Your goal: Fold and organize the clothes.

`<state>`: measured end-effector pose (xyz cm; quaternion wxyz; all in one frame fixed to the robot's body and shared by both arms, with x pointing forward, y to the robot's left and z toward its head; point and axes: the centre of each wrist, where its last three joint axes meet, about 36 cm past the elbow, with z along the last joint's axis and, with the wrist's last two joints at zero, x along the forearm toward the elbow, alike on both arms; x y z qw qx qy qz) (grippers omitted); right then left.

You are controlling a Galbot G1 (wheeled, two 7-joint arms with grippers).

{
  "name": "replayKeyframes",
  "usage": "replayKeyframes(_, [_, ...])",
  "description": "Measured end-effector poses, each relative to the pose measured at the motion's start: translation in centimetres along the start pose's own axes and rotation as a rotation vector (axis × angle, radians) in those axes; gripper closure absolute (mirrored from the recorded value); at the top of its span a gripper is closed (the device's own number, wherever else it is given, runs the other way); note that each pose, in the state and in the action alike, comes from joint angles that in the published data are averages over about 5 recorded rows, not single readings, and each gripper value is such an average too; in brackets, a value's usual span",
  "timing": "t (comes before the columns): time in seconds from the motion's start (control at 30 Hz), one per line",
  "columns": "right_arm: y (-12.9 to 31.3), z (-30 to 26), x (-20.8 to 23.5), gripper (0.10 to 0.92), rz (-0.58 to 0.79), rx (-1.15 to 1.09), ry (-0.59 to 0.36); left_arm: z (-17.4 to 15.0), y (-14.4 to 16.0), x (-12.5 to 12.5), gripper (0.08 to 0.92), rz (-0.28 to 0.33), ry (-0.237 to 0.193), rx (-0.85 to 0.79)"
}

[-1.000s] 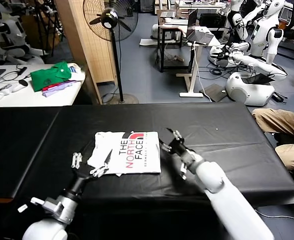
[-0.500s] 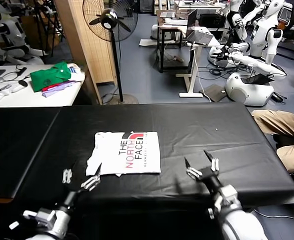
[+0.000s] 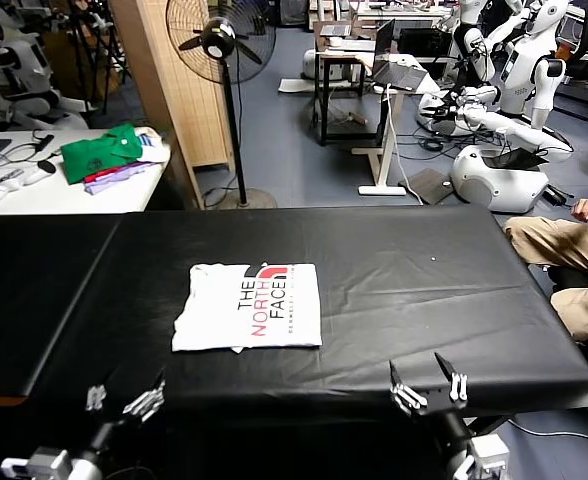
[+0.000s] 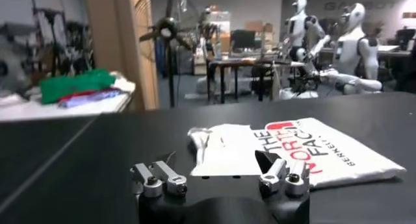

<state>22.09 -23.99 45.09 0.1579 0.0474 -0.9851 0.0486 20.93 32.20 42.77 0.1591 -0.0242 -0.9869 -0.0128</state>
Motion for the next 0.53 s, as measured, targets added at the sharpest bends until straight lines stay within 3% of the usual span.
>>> replayKeyframes(0.27, [1.0, 0.8, 1.7, 0.224, 0.029, -0.032, 0.059, -1.8, 0.6, 1.8, 0.201, -0.062, 0.088, -0.038])
replayKeyframes(0.53, [1.2, 1.0, 2.0, 0.224, 0.024, -0.036, 0.071, -2.5, 0.4, 2.1, 0.201, -0.059, 0.102, -0.045])
